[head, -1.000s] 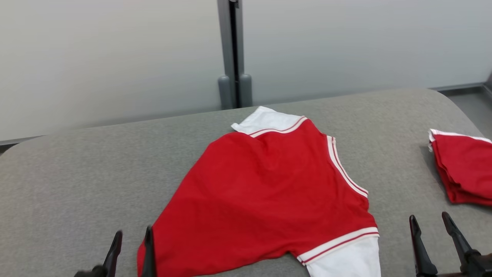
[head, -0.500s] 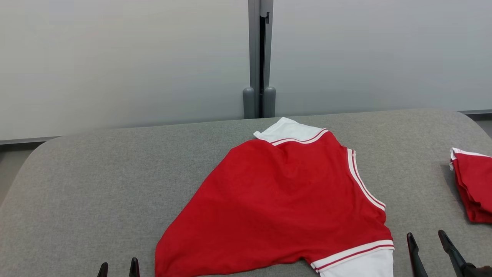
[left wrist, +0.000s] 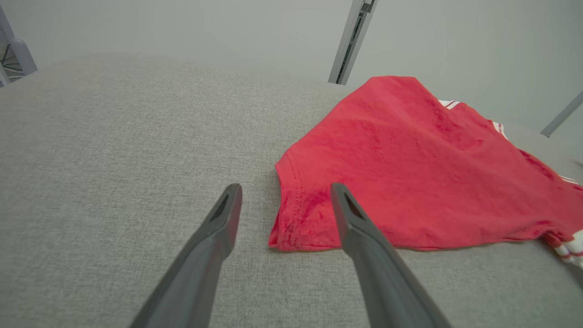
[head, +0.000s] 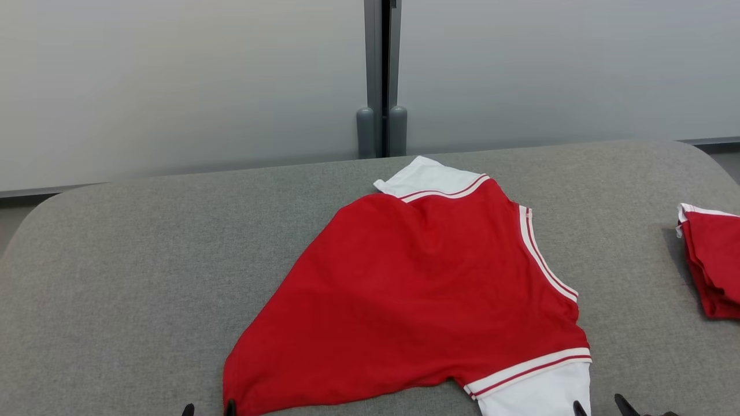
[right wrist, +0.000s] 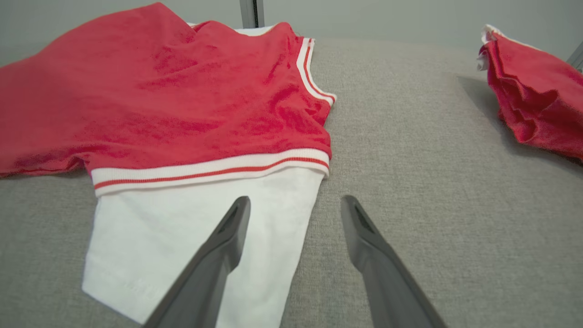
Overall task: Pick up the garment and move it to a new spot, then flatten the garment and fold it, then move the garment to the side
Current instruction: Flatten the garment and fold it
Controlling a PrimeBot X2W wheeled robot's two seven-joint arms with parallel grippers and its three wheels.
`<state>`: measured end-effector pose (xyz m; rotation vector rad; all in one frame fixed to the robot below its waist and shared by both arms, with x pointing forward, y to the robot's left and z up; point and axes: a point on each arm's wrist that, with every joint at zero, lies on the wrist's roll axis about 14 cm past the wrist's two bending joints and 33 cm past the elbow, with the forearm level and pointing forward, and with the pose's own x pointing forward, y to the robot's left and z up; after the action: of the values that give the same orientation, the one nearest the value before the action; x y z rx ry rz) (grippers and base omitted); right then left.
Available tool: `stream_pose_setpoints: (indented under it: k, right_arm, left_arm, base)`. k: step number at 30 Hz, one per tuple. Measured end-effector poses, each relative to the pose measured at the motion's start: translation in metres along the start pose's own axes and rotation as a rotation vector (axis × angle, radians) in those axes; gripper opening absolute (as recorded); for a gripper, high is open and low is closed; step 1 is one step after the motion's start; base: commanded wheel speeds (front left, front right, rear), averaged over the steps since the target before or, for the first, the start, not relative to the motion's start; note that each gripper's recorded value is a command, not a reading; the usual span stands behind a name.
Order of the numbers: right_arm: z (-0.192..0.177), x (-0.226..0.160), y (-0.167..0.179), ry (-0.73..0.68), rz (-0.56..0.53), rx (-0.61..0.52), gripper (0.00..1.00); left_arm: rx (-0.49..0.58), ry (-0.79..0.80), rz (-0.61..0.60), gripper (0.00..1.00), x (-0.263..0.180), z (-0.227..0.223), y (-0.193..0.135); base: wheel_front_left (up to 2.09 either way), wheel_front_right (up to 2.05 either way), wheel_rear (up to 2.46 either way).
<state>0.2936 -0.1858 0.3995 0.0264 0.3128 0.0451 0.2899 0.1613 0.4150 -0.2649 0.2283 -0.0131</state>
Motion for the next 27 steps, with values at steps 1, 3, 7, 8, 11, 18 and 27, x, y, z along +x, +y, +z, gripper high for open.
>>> stream_pose_setpoints:
  k: [1,3,7,8,11,18,27]
  right_arm:
    - [-0.007,0.000,0.001,0.032,0.005,-0.003,1.00]
    - [-0.021,0.000,0.002,0.093,0.009,-0.003,1.00]
    - [-0.040,0.001,0.012,0.187,0.039,0.005,1.00]
    - [-0.042,0.003,0.015,0.203,0.049,0.008,1.00]
    - [-0.045,0.009,0.022,0.230,0.073,0.015,1.00]
    - [-0.052,0.017,0.033,0.286,0.124,0.029,1.00]
    - [-0.046,0.017,0.052,0.313,0.195,0.128,0.00]
  left_arm:
    - [-0.001,0.018,-0.001,1.00,0.002,-0.004,-0.001]
    - [-0.004,0.041,-0.002,1.00,0.005,-0.009,-0.001]
    - [-0.016,0.085,0.013,1.00,0.012,-0.018,0.001]
    - [-0.022,0.097,0.015,1.00,0.014,-0.020,0.002]
    - [-0.027,0.125,0.014,1.00,0.023,-0.024,0.000]
    - [-0.030,0.247,0.031,1.00,0.035,-0.048,0.001]
    - [-0.126,0.327,-0.027,0.00,0.038,-0.060,-0.012]
  base:
    - [0.00,0.00,0.00]
    - [0.00,0.00,0.00]
    - [0.00,0.00,0.00]
    - [0.00,0.00,0.00]
    - [0.00,0.00,0.00]
    - [0.00,0.00,0.00]
    - [0.00,0.00,0.00]
